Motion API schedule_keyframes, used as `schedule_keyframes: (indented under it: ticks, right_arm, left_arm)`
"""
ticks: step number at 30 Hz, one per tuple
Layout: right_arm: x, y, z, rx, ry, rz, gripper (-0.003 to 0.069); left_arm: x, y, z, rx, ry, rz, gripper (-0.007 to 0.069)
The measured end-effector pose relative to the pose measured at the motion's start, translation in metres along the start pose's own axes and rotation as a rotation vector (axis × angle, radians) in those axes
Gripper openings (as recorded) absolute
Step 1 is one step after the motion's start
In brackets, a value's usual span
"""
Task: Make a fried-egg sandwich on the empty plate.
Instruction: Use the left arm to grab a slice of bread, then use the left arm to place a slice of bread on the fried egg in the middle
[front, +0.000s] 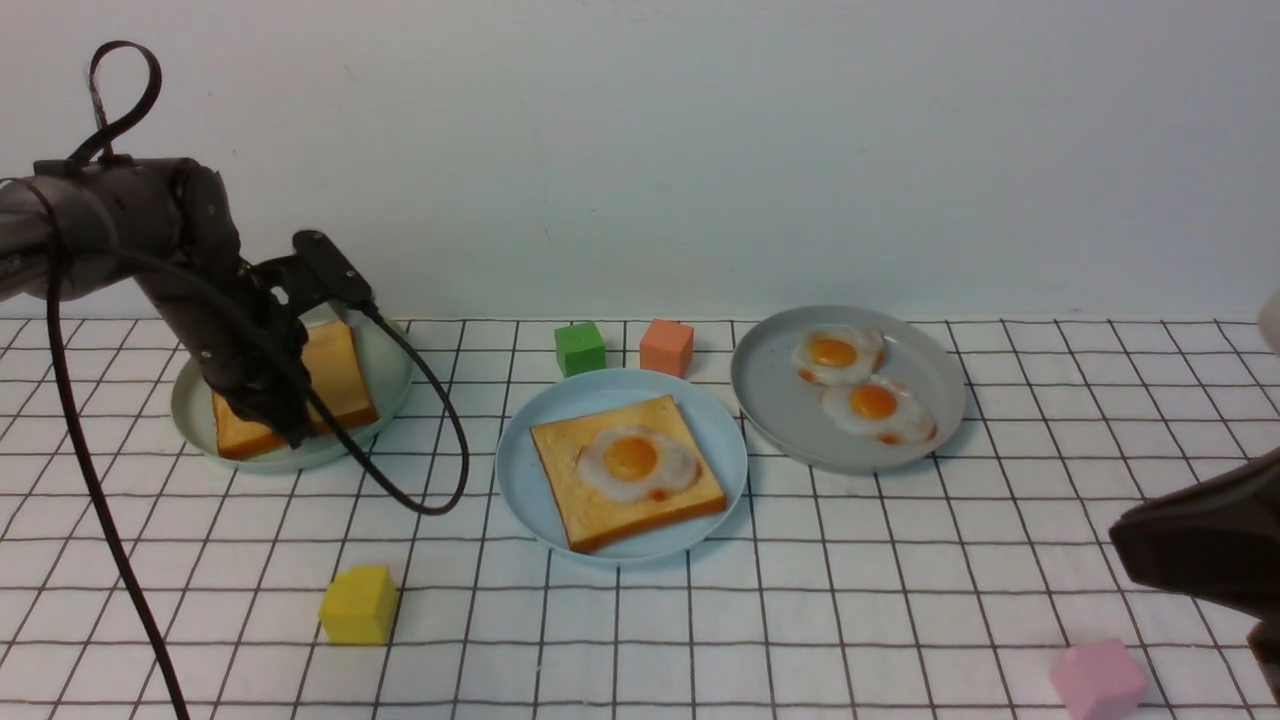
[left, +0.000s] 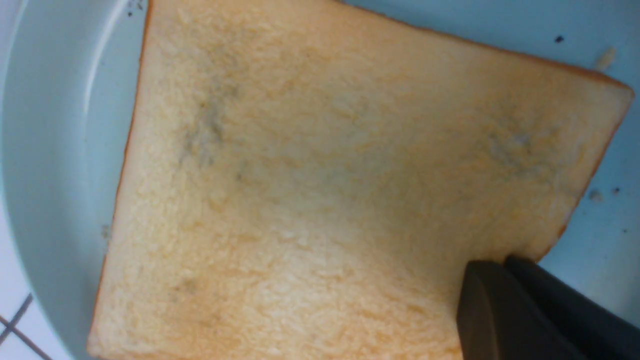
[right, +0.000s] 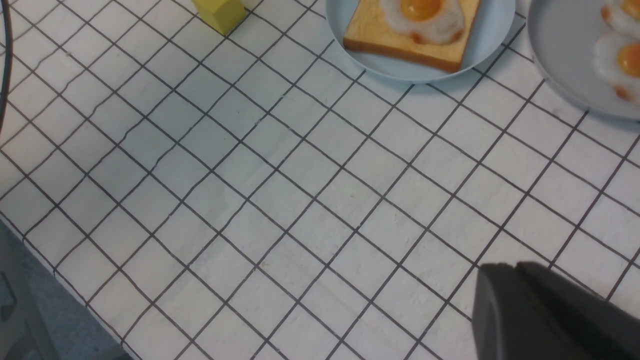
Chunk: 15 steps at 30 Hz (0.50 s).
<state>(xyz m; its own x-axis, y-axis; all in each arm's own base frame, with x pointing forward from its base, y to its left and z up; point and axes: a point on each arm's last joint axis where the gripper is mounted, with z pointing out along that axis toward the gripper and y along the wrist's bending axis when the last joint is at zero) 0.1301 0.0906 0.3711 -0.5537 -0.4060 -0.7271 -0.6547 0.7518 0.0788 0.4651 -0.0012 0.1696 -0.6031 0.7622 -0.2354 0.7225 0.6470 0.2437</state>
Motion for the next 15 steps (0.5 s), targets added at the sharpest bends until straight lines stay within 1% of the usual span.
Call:
schedule_keyframes:
  ticks: [8,15]
  right_arm:
    - [0.002,0.0,0.0,-0.005,0.02,0.0,0.0052]
    - [0.004,-0.001,-0.006,0.025,0.009,-0.024,0.0055]
  left_arm:
    - [-0.003,-0.002,-0.023,0.009,-0.028,-0.027,-0.0013]
    - [-0.022,-0.012,-0.062,-0.038,-0.094,-0.024,-0.0013]
